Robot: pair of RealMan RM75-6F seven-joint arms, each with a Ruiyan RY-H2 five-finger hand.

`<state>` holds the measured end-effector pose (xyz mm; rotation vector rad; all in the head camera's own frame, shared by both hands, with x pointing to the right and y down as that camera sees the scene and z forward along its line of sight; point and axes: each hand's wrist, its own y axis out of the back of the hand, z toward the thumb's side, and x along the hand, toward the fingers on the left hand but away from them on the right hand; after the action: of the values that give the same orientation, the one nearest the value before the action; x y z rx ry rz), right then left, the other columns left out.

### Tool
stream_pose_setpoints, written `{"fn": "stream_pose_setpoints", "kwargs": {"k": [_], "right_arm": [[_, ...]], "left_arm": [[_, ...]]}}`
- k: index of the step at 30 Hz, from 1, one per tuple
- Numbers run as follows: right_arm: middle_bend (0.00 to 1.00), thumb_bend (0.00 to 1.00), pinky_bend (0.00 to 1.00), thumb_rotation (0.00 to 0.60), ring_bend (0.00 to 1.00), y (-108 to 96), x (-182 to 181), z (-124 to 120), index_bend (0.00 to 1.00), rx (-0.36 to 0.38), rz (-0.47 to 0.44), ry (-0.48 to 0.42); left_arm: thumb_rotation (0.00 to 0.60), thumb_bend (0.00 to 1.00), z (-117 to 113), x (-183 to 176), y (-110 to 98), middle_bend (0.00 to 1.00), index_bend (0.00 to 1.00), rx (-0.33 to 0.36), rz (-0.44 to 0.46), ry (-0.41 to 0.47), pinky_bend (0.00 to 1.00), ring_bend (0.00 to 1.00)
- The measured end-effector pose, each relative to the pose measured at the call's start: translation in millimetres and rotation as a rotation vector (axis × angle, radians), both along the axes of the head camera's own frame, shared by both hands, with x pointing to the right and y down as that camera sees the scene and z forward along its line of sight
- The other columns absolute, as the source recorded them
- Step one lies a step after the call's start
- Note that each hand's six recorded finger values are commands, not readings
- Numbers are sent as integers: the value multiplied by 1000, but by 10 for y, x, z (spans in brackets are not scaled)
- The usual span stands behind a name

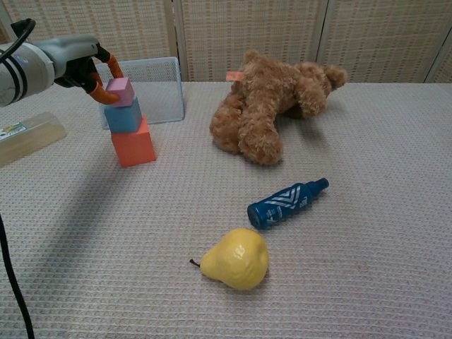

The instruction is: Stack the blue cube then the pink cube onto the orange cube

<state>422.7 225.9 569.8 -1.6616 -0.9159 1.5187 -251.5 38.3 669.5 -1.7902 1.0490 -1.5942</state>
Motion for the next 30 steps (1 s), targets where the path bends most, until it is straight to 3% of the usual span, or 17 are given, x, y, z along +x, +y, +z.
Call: {"fn": "stream_pose_setpoints", "kwargs": {"k": [20,30], "right_arm": [[0,89,0,600,0,11,5,16,0,-15,2,15],[0,90,0,600,0,9,12,32,0,-20,4,22]], "left_arm": [[600,344,44,1,-14,1000,420,-1,20,-20,1000,1000],[600,344,69,-35,-22,1000,179,-10,28,-28,1000,1000]]}}
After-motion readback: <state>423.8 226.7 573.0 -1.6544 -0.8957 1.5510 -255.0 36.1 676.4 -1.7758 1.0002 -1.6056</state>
